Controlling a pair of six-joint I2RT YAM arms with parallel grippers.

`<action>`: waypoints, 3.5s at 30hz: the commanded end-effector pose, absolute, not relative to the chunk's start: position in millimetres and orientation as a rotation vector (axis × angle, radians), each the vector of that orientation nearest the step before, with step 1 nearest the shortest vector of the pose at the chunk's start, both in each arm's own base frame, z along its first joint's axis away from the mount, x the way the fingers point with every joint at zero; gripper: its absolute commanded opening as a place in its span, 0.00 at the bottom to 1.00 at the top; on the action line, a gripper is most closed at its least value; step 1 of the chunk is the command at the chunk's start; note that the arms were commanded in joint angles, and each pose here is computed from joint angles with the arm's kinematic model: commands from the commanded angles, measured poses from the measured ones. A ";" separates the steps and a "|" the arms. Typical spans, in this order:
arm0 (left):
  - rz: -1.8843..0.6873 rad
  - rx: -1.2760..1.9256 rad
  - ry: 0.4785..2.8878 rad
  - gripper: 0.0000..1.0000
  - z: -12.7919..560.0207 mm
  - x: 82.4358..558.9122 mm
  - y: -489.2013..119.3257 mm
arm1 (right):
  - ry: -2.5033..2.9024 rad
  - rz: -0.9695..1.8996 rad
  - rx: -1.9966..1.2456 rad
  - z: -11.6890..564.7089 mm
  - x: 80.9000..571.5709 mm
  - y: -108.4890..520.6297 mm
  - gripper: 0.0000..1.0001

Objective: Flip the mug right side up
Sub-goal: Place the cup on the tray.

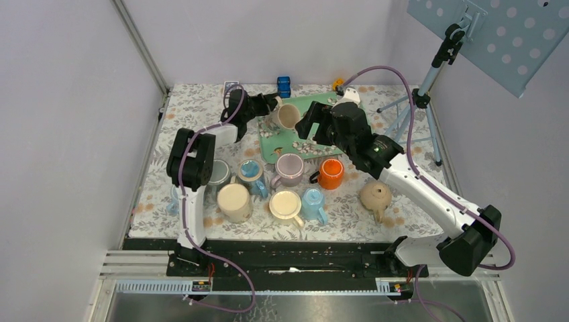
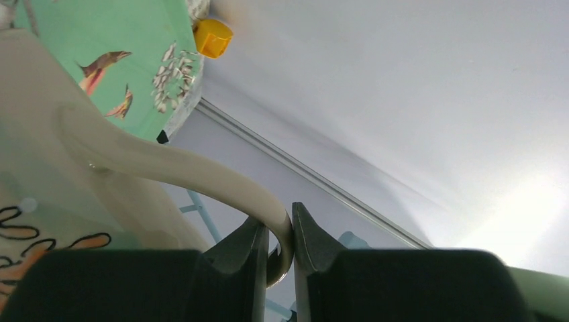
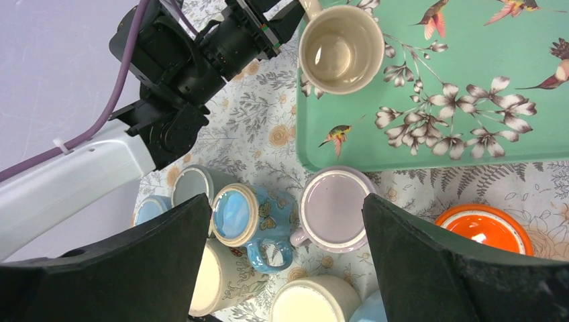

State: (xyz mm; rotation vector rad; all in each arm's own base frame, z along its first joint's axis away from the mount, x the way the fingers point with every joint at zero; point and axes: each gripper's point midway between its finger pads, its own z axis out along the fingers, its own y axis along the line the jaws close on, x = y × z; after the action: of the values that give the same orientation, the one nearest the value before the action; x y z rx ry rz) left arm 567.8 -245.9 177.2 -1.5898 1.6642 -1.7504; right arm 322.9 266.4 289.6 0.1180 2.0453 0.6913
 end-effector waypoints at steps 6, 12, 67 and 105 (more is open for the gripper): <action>-2.047 -1.638 1.409 0.00 222.7 597.2 -226.5 | 2.046 0.709 0.124 292.3 320.1 264.8 0.91; -2.001 -1.698 1.372 0.00 208.9 606.8 -214.0 | 2.055 0.711 0.122 291.8 320.0 266.5 0.90; -1.829 -1.905 1.287 0.32 127.9 649.8 -170.1 | 2.091 0.703 0.112 280.1 320.1 269.6 0.90; -1.533 -1.599 1.434 0.99 201.6 658.2 -119.2 | 2.072 0.736 0.104 282.9 313.5 268.4 0.95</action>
State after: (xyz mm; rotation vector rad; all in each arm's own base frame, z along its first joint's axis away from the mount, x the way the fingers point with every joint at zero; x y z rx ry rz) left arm 656.6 -136.4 118.7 -1.7542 1.4709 -1.5669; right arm 314.9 270.0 264.5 0.1009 2.1246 0.6954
